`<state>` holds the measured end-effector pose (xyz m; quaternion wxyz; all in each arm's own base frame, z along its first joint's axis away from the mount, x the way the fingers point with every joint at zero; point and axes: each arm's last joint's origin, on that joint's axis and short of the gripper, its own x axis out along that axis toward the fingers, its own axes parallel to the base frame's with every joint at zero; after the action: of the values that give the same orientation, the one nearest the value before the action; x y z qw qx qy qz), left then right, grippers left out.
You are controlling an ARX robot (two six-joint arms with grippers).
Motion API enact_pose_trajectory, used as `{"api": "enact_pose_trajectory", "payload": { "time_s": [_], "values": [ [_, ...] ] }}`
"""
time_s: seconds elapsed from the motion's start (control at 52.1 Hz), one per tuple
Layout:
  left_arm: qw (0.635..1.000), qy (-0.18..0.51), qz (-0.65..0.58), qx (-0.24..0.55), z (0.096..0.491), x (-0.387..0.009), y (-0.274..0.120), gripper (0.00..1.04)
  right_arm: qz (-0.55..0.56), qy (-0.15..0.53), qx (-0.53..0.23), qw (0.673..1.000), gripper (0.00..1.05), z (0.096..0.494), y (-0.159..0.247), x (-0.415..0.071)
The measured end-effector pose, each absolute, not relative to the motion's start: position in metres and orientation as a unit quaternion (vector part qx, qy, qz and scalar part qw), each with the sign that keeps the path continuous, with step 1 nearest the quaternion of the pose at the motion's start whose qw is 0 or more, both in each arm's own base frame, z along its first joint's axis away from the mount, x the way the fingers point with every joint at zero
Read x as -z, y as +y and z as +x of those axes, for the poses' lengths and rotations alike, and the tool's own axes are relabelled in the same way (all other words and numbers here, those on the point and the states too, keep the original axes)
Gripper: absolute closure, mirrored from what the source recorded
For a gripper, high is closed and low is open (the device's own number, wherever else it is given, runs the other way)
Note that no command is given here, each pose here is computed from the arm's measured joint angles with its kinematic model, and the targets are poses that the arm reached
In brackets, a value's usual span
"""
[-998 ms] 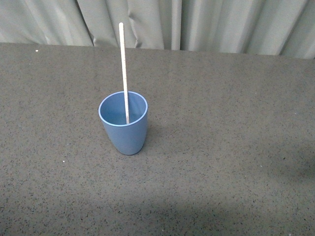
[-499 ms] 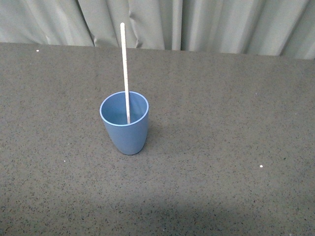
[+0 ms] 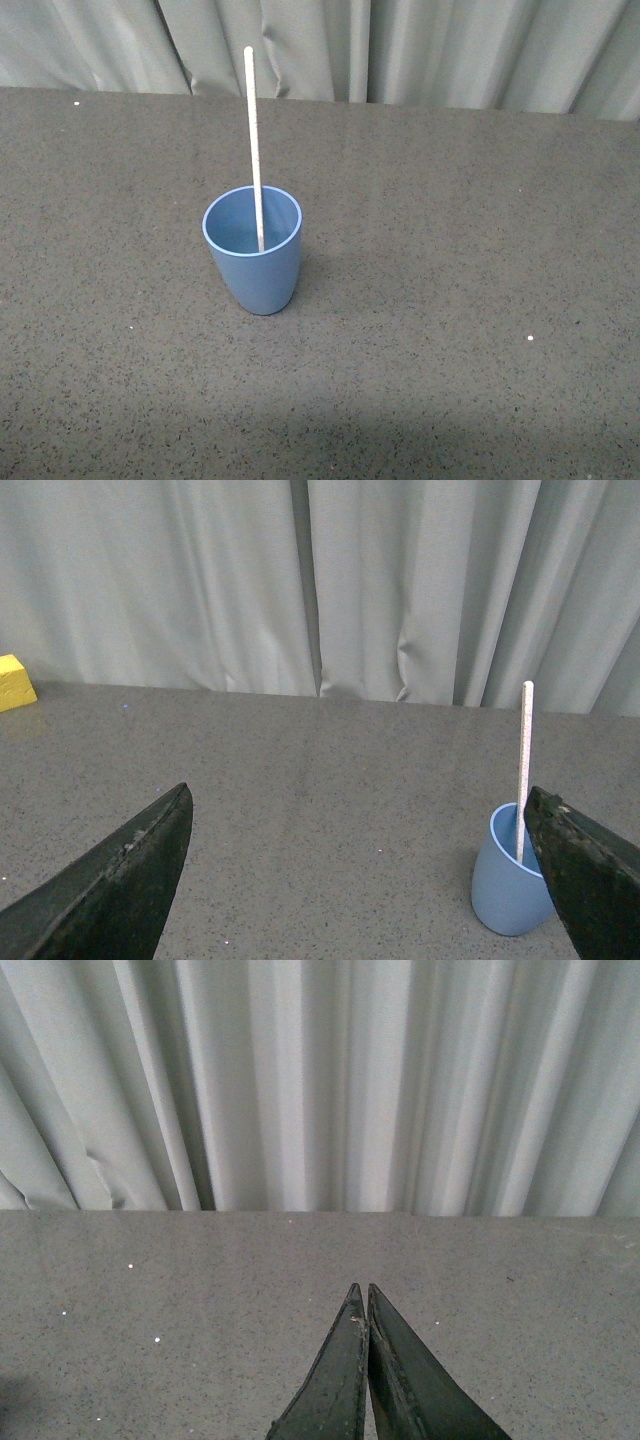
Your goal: Transfer chopsticks to blue cup
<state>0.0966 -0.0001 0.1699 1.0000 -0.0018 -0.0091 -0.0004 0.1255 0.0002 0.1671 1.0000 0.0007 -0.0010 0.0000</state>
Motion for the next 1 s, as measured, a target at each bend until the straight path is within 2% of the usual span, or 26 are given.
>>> {"api": "enact_pose_trajectory", "payload": {
  "time_s": [0.71, 0.787, 0.998],
  "values": [
    [1.0, -0.009, -0.002, 0.0, 0.097, -0.17, 0.0, 0.07, 0.001, -0.004, 0.0, 1.0, 1.04, 0.108, 0.0, -0.168],
    [1.0, -0.009, -0.002, 0.0, 0.097, -0.17, 0.0, 0.07, 0.0, 0.014, -0.002, 1.0, 1.04, 0.101, 0.0, -0.163],
    [1.0, -0.009, -0.002, 0.0, 0.097, -0.17, 0.0, 0.07, 0.0, -0.001, -0.002, 1.0, 1.04, 0.098, 0.0, -0.165]
  ]
}}
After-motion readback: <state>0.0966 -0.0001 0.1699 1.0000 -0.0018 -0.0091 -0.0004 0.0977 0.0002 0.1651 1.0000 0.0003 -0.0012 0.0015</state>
